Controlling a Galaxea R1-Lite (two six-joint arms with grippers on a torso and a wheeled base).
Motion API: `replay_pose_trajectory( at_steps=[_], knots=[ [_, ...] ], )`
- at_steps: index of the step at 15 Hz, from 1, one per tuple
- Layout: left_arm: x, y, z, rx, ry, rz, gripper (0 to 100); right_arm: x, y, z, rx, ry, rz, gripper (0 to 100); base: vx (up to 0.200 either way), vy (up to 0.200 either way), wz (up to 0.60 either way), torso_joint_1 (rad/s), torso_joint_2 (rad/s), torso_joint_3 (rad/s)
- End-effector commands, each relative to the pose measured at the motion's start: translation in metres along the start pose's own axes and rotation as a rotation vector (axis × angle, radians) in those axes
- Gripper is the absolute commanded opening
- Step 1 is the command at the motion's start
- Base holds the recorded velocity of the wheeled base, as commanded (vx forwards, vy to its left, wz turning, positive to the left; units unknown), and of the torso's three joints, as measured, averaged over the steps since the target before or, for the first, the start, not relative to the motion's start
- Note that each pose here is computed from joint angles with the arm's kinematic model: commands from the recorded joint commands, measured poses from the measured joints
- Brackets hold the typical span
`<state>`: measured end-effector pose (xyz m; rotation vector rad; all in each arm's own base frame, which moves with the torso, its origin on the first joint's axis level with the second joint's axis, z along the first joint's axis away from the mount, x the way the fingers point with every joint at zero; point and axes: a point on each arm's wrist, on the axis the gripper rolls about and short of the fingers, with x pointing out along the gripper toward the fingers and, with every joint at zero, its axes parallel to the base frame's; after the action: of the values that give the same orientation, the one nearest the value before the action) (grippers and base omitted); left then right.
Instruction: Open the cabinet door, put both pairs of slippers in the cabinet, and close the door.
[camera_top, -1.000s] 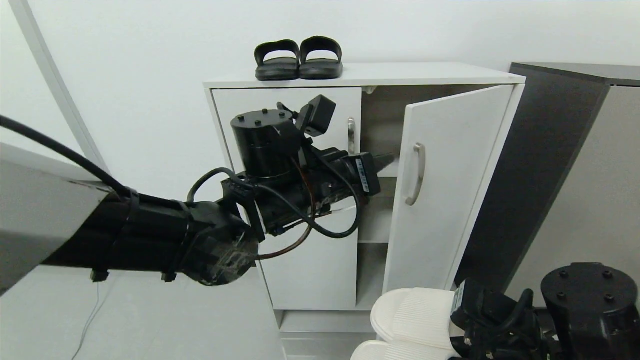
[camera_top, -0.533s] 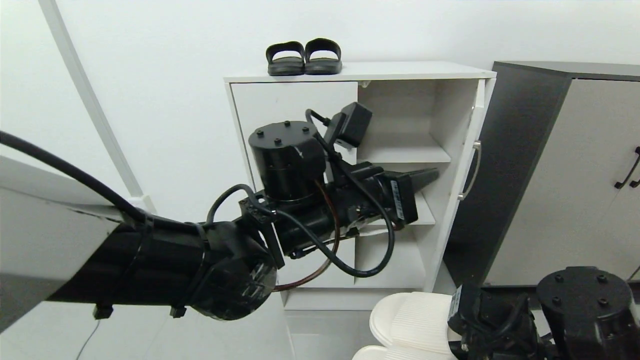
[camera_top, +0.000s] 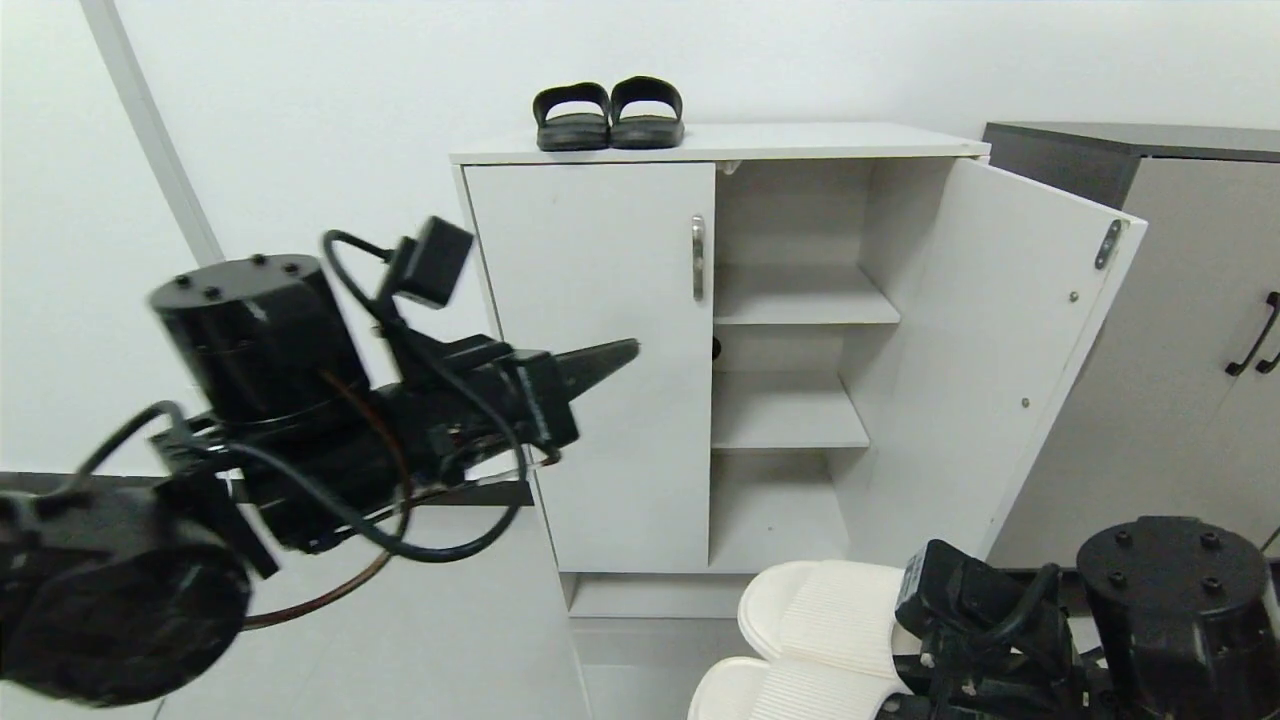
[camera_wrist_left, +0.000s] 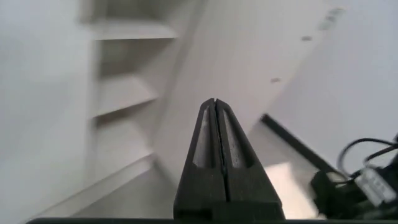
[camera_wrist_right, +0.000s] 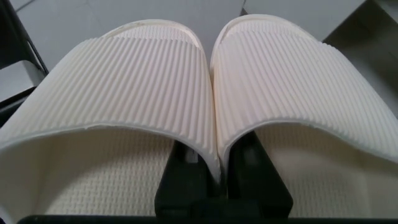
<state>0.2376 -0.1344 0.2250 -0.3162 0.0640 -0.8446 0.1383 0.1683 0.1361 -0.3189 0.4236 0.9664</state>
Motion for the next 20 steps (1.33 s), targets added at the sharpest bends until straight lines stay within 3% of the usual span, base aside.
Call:
replay_pose_trajectory(
  at_steps=[1, 4, 5, 6, 7, 9, 11, 13, 14, 17, 19, 20],
  knots=[
    [-0.112, -0.005, 0.009, 0.078, -0.03, 0.224, 0, 0.0, -0.002, -0.001, 0.004, 0.003, -0.006, 0, 0.0, 0.0, 0.0, 0.0, 0.0, 0.0],
    [-0.194, -0.036, -0.015, 0.078, -0.029, 0.389, 0, 0.001, -0.005, 0.001, 0.011, -0.002, -0.019, 0, 0.0, 0.0, 0.0, 0.0, 0.0, 0.0],
    [-0.219, -0.052, -0.03, 0.106, -0.031, 0.429, 0, 0.001, -0.005, 0.001, 0.011, -0.002, -0.019, 0, 0.0, 0.0, 0.0, 0.0, 0.0, 0.0],
    [-0.226, -0.056, -0.034, 0.113, -0.031, 0.44, 0, 0.001, -0.005, 0.001, 0.011, -0.002, -0.019, 0, 0.0, 0.0, 0.0, 0.0, 0.0, 0.0],
    [-0.256, -0.077, -0.059, 0.134, -0.045, 0.533, 0, 0.001, -0.005, 0.001, 0.01, -0.003, -0.019, 0, 0.0, 0.0, 0.0, 0.0, 0.0, 0.0],
    [-0.283, -0.094, -0.092, 0.156, -0.087, 0.625, 0, 0.001, -0.006, 0.001, 0.011, -0.007, -0.022, 0, 0.0, 0.0, 0.0, 0.0, 0.0, 0.0],
    [-0.293, -0.091, -0.121, 0.223, -0.094, 0.709, 0, 0.0, -0.006, 0.0, 0.012, -0.006, -0.022, 0, 0.0, 0.0, 0.0, 0.0, 0.0, 0.0],
    [-0.29, -0.077, -0.137, 0.276, -0.045, 0.83, 0, 0.0, -0.006, 0.0, 0.012, -0.006, -0.022, 0, 0.0, 0.0, 0.0, 0.0, 0.0, 0.0],
    [-0.286, -0.065, -0.149, 0.312, -0.071, 0.875, 0, 0.0, -0.006, 0.0, 0.012, -0.006, -0.022, 0, 0.0, 0.0, 0.0, 0.0, 0.0, 0.0],
    [-0.283, -0.061, -0.156, 0.344, -0.05, 0.848, 0, 0.001, -0.006, 0.0, 0.012, -0.004, -0.022, 0, 0.0, 0.0, 0.0, 0.0, 0.0, 0.0],
    [-0.283, -0.061, -0.156, 0.386, -0.026, 0.801, 0, 0.007, -0.007, 0.0, 0.016, 0.006, -0.028, 0, 0.0, 0.0, 0.0, 0.0, 0.0, 0.0],
    [-0.283, -0.061, -0.156, 0.384, -0.023, 0.803, 0, 0.011, -0.008, 0.002, 0.017, 0.002, -0.039, 0, 0.0, 0.0, 0.0, 0.0, 0.0, 0.0]
  ],
)
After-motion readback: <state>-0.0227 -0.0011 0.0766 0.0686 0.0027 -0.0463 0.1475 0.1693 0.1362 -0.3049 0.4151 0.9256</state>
